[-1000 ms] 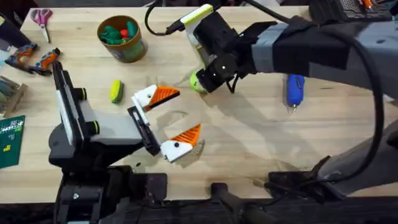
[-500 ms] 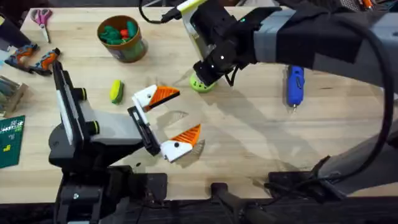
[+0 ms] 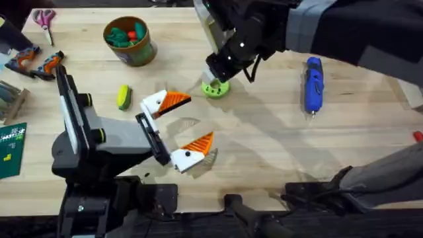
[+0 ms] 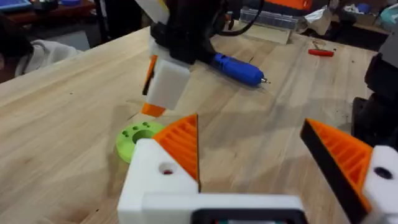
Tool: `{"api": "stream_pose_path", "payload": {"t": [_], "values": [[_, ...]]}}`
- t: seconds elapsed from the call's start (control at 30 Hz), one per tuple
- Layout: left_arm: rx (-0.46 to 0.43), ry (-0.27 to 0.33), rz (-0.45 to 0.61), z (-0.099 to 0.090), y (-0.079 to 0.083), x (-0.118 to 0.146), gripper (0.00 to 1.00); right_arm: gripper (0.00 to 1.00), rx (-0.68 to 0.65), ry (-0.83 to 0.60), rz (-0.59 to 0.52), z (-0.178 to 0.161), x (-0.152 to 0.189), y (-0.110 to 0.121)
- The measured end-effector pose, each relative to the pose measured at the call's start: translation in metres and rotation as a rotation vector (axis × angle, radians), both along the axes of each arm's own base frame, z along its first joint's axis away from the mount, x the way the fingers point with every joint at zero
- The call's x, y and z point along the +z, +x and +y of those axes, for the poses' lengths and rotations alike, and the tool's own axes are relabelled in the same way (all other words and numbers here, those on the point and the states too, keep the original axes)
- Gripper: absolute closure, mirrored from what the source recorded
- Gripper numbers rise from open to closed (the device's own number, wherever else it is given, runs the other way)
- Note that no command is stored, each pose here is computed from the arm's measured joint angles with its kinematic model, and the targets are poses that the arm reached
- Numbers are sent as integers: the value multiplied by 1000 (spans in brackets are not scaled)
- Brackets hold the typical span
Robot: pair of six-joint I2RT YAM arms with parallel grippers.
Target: Pick up the gripper from the table and insert it into the empty holder that is missing its gripper. Then pick up a screw, insert it into the mounting hole, and use the screwdriver to tighten it. Finally, clean up the table by picking up the vegetable and placing it into the bucket.
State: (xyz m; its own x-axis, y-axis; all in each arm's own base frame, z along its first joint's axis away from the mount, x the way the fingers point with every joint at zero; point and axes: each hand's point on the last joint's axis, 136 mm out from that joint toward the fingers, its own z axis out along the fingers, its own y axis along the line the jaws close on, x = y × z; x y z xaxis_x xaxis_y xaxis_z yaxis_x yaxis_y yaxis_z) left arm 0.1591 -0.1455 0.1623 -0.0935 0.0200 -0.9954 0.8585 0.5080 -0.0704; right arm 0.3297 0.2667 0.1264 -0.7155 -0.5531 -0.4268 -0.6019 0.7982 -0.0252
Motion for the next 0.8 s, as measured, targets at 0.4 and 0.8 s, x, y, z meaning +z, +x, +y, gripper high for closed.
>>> {"api": "stream_pose_path", "payload": {"t": [0.4,0.8], "values": [[0,0,0,0,0,0,15,528,0,-36,43,-5,-11,-6],[0,0,0,0,0,0,14,528,0,-101,121,-8,-48,-9]]}}
